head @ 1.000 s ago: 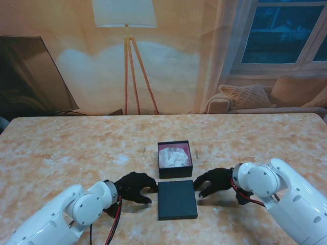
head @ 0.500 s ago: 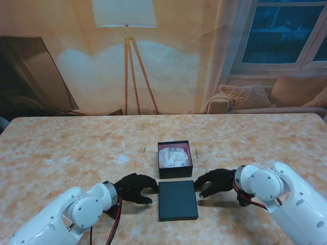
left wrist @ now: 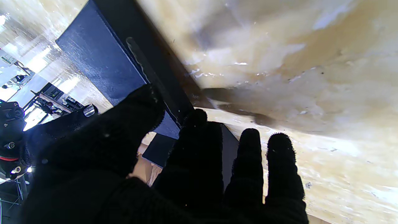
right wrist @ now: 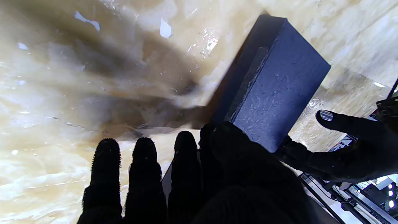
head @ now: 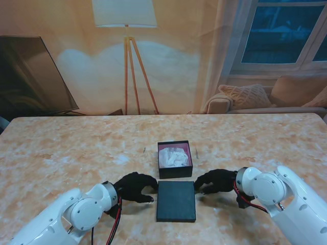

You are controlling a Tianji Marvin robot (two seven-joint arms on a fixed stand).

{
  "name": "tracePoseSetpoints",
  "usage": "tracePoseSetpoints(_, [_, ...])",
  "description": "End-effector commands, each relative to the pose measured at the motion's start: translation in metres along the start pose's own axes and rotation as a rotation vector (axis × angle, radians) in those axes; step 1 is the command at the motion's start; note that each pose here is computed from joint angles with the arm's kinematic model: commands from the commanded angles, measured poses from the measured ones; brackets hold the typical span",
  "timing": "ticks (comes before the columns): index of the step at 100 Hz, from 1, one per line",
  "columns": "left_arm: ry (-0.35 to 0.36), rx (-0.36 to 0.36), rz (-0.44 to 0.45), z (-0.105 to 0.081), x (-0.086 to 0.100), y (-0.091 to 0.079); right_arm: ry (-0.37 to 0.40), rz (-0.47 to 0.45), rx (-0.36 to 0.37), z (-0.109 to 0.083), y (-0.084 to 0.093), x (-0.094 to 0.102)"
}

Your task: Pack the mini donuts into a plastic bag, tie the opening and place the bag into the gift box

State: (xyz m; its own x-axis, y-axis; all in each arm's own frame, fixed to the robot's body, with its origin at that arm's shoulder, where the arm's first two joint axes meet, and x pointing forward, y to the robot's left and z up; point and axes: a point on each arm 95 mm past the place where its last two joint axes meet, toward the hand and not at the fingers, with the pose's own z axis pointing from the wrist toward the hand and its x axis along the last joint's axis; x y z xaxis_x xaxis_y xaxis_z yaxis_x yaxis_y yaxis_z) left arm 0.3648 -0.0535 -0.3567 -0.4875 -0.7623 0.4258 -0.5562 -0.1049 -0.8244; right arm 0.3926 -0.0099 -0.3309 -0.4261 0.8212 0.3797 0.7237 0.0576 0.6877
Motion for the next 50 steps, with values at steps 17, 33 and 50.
tracePoseSetpoints(17, [0.036, 0.014, -0.003, 0.0025, 0.0131, -0.0021, 0.041, 0.010, -0.015, 0.0008, -0.0012, 0.0119])
tracePoseSetpoints(33, [0.044, 0.043, 0.004, 0.0031, 0.0157, -0.0039, 0.041, 0.010, -0.027, -0.0001, 0.0006, 0.0121])
tracePoseSetpoints(50, [0.049, 0.071, 0.005, 0.0040, 0.0180, -0.0053, 0.042, 0.011, -0.034, -0.0005, 0.0016, 0.0122])
